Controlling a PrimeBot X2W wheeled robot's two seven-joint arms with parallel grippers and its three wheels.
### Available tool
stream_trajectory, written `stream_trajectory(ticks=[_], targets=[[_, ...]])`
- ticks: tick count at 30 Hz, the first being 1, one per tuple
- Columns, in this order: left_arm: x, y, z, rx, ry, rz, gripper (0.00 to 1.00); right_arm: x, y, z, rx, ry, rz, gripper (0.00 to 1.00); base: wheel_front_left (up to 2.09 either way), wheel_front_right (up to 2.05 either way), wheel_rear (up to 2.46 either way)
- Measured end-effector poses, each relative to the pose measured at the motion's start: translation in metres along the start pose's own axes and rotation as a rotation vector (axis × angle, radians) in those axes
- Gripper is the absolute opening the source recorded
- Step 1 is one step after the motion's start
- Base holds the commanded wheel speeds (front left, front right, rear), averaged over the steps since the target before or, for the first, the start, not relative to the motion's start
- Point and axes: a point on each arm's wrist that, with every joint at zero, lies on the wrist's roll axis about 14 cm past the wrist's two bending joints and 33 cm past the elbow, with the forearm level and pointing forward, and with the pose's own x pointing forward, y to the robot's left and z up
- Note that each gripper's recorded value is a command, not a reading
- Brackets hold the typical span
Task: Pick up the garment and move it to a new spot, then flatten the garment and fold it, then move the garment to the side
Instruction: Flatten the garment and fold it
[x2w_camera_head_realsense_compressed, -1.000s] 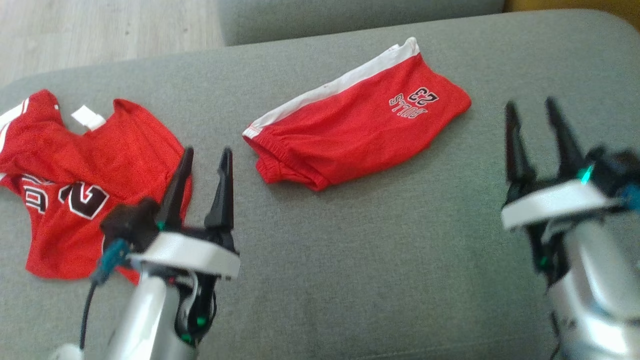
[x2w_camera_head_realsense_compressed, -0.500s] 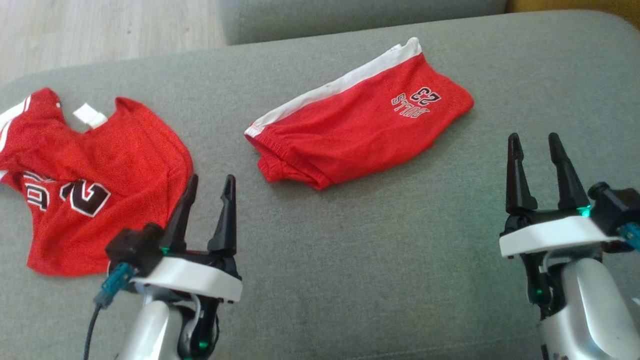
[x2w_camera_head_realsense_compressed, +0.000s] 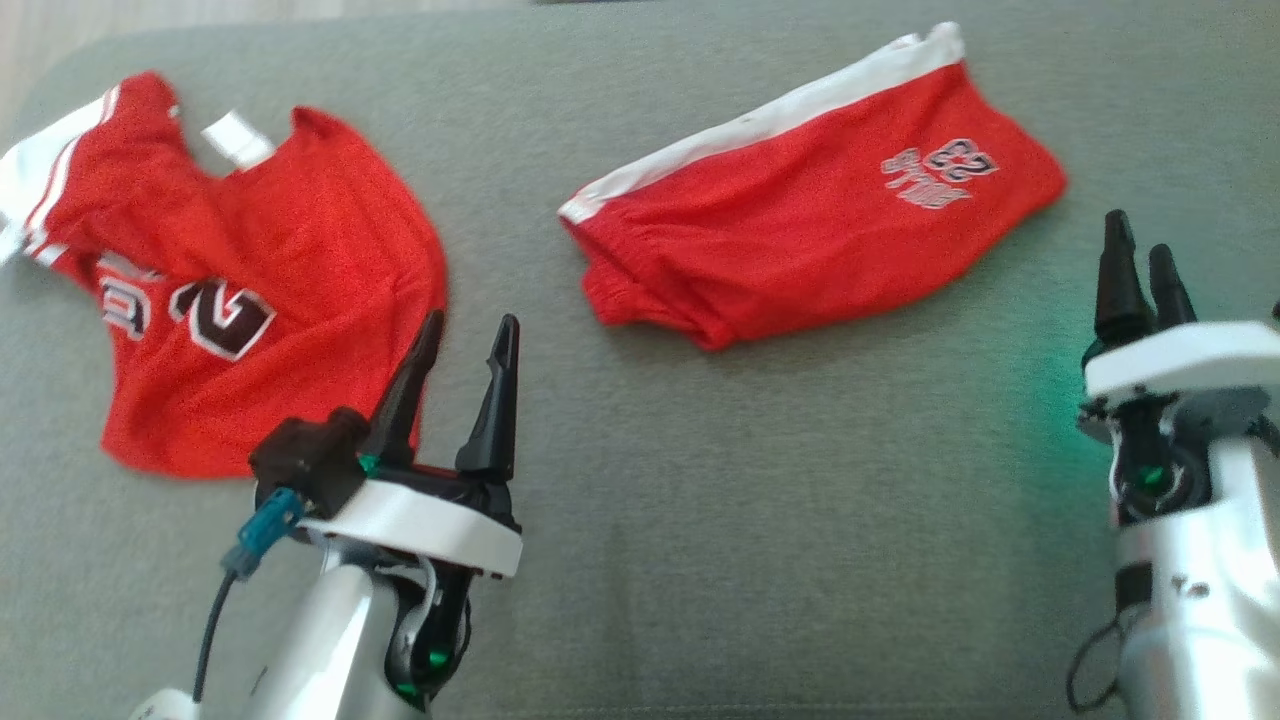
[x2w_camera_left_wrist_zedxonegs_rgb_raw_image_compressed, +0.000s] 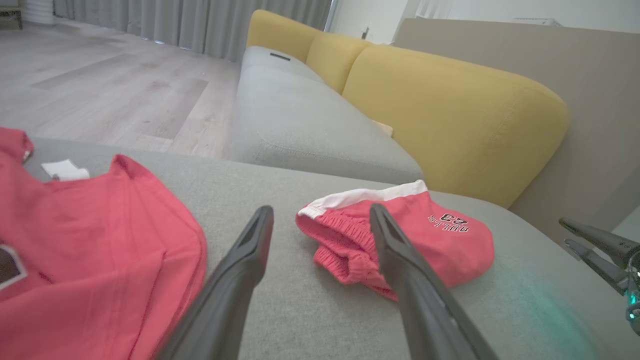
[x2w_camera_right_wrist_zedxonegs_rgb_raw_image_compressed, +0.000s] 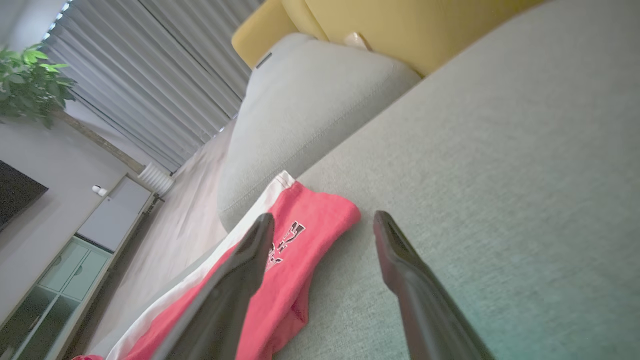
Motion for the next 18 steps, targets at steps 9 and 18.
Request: stream_trajectory(ticks=[9,18], targets=[[-0.004,0.026,0.002,0.008,-0.002,0.08,1.0,0.046,0.004,-0.046,0.147,0.216,-0.053,1.0,0.0,0.0,0.0],[-0.01,0.04,-0.003,-0.003,0.018,0.133,1.0,0.078,0.016,-0.068,0.136,0.351,-0.061,1.0,0.0,0.0,0.0]])
